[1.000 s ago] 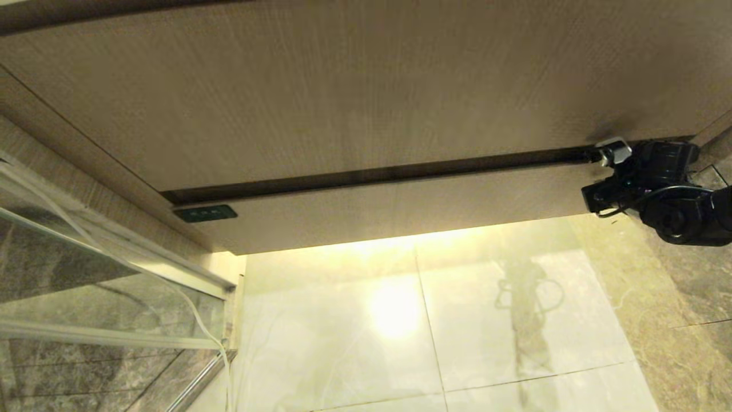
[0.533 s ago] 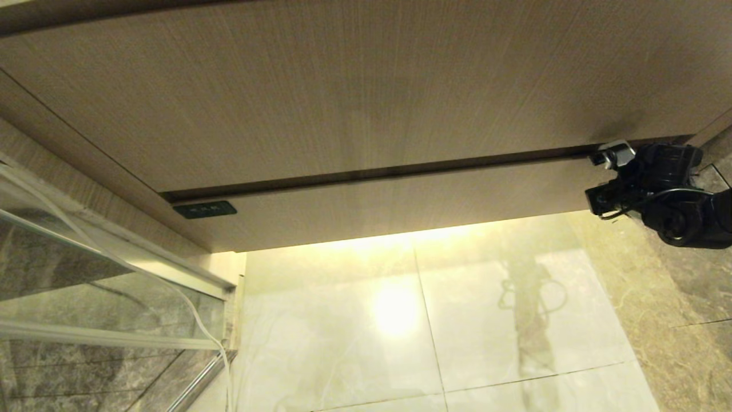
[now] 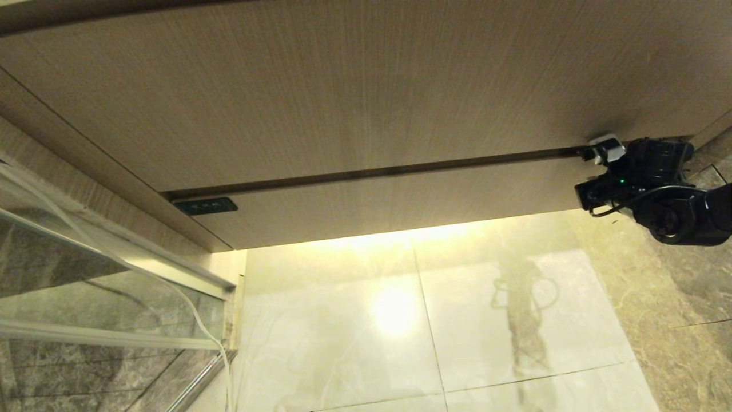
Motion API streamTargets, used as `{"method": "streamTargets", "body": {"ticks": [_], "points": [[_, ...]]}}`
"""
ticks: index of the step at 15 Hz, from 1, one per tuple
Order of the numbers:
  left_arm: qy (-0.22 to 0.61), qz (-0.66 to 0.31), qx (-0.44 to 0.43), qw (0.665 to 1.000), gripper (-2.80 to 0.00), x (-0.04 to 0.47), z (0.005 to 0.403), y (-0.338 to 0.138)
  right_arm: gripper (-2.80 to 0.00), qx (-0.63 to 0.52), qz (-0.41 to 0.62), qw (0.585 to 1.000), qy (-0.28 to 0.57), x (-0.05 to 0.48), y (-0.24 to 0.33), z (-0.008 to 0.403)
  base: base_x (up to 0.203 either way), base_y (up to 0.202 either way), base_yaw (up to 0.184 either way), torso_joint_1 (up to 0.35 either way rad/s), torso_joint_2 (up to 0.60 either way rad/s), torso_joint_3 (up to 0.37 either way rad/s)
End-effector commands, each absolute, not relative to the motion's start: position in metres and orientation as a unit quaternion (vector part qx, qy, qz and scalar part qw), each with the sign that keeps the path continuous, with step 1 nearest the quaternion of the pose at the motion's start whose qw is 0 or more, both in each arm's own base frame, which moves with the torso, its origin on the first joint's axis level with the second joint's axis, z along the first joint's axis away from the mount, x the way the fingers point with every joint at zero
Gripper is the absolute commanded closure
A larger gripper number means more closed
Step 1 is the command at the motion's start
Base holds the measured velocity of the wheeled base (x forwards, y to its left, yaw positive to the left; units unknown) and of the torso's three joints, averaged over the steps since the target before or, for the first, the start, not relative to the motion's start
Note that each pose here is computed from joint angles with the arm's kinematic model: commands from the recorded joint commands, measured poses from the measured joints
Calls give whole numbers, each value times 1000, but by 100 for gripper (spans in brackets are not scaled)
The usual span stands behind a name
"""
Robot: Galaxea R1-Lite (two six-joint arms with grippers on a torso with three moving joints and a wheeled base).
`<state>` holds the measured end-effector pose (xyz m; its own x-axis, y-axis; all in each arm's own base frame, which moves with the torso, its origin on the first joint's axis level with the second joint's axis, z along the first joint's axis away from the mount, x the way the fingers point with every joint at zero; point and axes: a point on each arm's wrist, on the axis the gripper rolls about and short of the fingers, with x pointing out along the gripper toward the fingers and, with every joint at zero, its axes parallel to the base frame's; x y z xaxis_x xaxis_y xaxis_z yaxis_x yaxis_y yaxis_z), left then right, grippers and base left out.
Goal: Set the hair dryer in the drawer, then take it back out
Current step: Close the drawer, then pull open the drawer
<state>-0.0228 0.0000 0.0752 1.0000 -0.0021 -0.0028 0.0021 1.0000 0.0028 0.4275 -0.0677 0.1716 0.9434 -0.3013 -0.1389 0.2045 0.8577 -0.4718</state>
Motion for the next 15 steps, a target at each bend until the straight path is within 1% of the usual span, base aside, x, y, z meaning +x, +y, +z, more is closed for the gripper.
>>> {"method": "streamTargets", "body": {"ticks": [1, 11, 14, 15], "points": [[2, -1, 2, 1000, -280, -23, 75, 0, 0, -233, -132, 958, 101, 427, -67, 174, 0, 0, 0, 0, 0, 0], [2, -1, 2, 1000, -280, -23, 75, 0, 0, -235, -137, 957, 97, 430, -66, 174, 0, 0, 0, 0, 0, 0], [2, -1, 2, 1000, -280, -23, 75, 0, 0, -241, -131, 954, 119, 423, -65, 178, 0, 0, 0, 0, 0, 0], [2, -1, 2, 1000, -280, -23, 75, 0, 0, -245, -127, 952, 135, 413, -64, 186, 0, 0, 0, 0, 0, 0]]}}
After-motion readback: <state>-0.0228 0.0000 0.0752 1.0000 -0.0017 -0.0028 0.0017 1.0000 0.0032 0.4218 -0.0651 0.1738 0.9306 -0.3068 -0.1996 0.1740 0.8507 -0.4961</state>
